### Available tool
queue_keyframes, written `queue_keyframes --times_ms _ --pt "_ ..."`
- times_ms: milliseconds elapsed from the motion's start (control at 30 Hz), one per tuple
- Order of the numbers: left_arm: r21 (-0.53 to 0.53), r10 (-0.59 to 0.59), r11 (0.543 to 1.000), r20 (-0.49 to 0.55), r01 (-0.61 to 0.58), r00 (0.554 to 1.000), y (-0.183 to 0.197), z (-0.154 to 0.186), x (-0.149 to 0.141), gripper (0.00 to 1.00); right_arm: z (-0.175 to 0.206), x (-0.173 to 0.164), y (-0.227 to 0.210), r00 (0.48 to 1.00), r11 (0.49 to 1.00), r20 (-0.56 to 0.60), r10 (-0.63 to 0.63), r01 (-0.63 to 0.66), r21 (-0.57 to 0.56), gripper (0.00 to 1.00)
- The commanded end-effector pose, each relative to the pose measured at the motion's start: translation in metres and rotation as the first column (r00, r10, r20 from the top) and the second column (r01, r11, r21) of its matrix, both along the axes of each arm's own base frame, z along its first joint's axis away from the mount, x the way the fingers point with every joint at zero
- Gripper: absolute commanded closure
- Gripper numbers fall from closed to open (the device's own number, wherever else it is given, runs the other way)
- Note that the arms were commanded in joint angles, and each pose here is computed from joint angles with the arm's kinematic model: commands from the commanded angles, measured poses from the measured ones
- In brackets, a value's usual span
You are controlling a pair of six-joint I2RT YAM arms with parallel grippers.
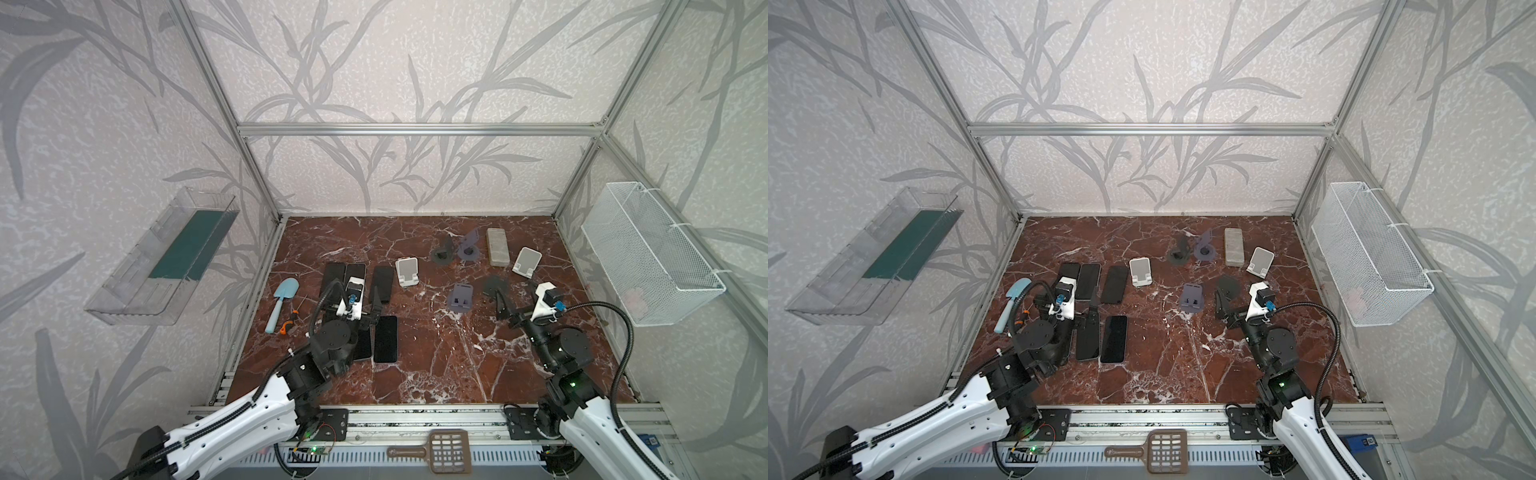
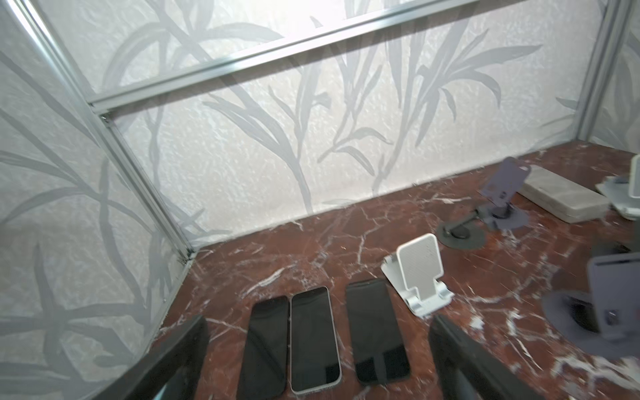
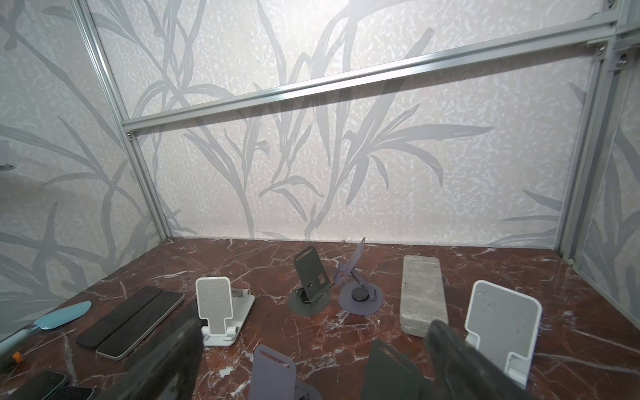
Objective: Remove the phone from the phone stand
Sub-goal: Reset both arms
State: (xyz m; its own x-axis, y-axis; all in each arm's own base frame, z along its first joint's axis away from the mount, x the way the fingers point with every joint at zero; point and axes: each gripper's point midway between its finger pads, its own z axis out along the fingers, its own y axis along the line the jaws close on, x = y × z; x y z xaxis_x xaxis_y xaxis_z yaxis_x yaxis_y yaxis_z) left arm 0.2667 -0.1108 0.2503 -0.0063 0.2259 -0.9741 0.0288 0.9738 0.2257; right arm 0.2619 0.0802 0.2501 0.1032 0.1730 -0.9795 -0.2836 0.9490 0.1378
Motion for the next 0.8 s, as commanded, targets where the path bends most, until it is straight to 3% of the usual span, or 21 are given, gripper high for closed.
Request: queue_keyframes --times_ms 0,67,200,267,367,467,633,767 --pt "-0.173 0.169 0.976 0.206 -0.134 0.964 0.039 0.036 0.007 0.01 0.014 0.004 -0.013 0.994 0.994 0.048 -0.094 0.097 -0.044 0.01" --pt "-0.157 0.207 0.971 0.174 -0.181 0.963 0.048 0.020 0.020 0.01 0.011 0.009 -0.008 0.994 0.991 0.068 -0.082 0.089 -0.101 0.01" --pt "-0.128 0.277 0.958 0.159 -0.258 0.948 0.068 -0.009 0.037 0.01 -0.009 0.024 -0.002 0.997 0.982 0.004 -0.080 0.080 -0.170 0.01" --pt "-0.053 0.291 0.957 0.169 -0.286 0.942 0.081 -0.024 0.041 0.01 -0.014 0.028 0.000 0.997 0.979 -0.010 -0.081 0.077 -0.189 0.01" --pt "-0.072 0.325 0.945 0.086 -0.319 0.942 0.105 -0.059 0.054 0.01 -0.023 0.033 0.000 0.994 0.973 -0.050 -0.092 0.079 -0.219 0.01" --pt "-0.018 0.316 0.949 -0.021 -0.316 0.949 0.113 -0.095 0.071 0.01 -0.032 0.034 -0.004 0.991 0.961 -0.067 -0.116 0.095 -0.260 0.01" --pt "-0.142 0.335 0.927 -0.097 -0.346 0.937 0.143 -0.136 0.088 0.01 -0.053 0.037 -0.001 0.987 0.947 -0.127 -0.100 0.055 -0.318 0.01" --pt "-0.152 0.325 0.926 -0.149 -0.347 0.934 0.148 -0.139 0.104 0.01 -0.061 0.039 -0.005 0.986 0.916 -0.125 -0.113 0.055 -0.397 0.01"
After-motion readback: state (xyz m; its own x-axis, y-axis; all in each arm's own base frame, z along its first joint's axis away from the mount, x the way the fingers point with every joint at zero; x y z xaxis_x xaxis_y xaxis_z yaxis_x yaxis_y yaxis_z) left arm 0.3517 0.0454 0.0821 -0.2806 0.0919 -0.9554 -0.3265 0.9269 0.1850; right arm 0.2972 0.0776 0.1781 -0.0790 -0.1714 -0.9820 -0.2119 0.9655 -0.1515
